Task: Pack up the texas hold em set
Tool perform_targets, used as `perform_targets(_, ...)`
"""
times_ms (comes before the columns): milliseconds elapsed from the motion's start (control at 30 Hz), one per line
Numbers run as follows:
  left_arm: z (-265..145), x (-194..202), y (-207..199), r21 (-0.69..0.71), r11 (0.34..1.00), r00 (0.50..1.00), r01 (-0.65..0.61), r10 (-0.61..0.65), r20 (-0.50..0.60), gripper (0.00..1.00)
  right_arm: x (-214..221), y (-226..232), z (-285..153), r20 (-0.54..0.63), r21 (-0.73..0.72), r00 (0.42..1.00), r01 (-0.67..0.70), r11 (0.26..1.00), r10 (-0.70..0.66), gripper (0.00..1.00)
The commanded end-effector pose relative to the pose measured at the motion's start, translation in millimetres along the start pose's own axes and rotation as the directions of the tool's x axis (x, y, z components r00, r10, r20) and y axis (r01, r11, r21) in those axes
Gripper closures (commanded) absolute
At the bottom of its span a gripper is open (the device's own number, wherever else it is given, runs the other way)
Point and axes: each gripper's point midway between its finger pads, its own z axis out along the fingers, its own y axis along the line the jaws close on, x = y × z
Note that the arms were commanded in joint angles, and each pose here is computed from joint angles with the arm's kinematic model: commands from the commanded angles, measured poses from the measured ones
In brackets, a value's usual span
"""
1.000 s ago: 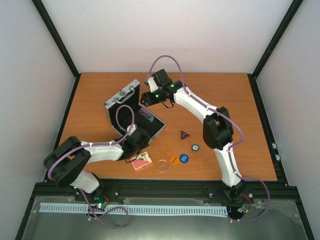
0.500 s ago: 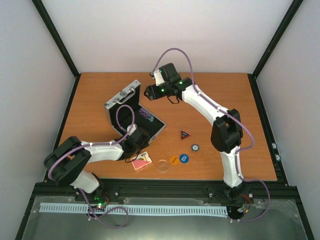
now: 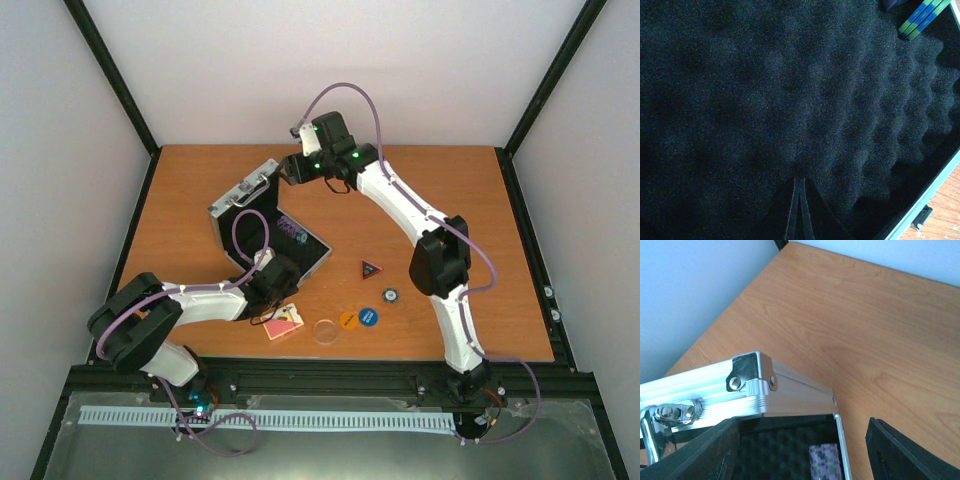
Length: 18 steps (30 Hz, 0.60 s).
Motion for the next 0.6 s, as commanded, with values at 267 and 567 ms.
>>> perform_targets(267, 1.5, 57.4, 91.6, -0.27, 0.954, 0.973, -0.13, 0.071, -0.218, 0.99, -17.0, 13.4, 37.0, 0.034, -0.079, 0.999, -0.011, 0.997, 0.014, 0.29)
perform_targets(567, -0.5, 54.4, 88.2, -0.264, 0.955, 0.973, -0.137, 0.08, -0.214, 0.99, -21.5, 10.6, 44.4, 0.058, -0.07, 0.998, 0.0, 0.998, 0.004, 0.29)
